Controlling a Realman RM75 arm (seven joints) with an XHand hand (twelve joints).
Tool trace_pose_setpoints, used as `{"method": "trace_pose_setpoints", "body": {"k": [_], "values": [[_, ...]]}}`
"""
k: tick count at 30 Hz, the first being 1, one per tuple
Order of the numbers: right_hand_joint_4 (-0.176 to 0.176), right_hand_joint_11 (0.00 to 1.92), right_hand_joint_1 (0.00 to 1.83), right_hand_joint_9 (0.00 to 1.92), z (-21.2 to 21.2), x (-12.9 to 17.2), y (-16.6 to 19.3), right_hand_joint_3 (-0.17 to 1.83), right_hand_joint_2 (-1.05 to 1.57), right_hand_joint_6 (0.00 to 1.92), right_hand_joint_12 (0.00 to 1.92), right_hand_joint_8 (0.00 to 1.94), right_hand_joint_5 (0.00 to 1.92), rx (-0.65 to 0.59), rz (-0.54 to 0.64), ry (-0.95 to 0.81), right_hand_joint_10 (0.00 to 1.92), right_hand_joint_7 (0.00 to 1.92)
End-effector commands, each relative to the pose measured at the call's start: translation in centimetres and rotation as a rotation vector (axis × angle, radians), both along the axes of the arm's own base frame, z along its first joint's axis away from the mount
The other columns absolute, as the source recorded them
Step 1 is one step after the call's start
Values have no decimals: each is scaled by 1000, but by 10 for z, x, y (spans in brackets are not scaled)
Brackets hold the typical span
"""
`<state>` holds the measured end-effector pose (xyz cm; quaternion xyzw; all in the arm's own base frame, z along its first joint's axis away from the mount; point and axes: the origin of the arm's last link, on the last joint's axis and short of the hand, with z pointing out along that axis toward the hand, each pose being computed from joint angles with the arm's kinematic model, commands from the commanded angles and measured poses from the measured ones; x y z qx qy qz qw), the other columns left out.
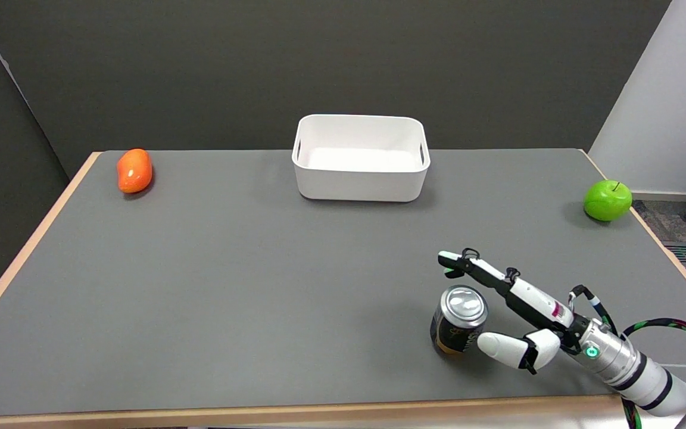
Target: Pick up the black can.
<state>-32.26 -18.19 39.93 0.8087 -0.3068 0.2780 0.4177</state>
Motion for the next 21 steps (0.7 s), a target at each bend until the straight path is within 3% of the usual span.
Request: {"method": "trace_pose_setpoints", "body": {"k": [1, 4, 6, 9, 11, 14, 17, 21], "values": [[-65, -1, 416, 6, -8, -12, -10, 923, 550, 300, 986, 361, 68, 22, -30, 2, 584, 96], [-103, -1, 448, 0, -6, -15, -12, 809, 610, 313, 887, 296, 92, 6, -51, 12, 588, 133], [-148, -1, 433, 3, -4, -18, -11, 919, 568, 404, 839, 371, 69, -1, -63, 18, 540, 89], [-176, -1, 452, 2, -3, -20, -10, 900, 577, 413, 760, 349, 77, -9, -70, 25, 477, 81], [-176, -1, 503, 1, -3, -21, -10, 824, 624, 369, 718, 292, 91, -13, -65, 38, 469, 93], [-176, -1, 663, 13, -2, -21, -9, 976, 579, 462, 653, 355, 33, -20, -59, 48, 393, 50], [-176, -1, 629, 9, 0, -21, -9, 860, 634, 376, 791, 278, 100, -42, -54, 46, 512, 103], [-176, -1, 707, 103, 2, -20, -7, 962, 651, 454, 1019, 375, 132, -108, -13, 36, 632, 205]]}}
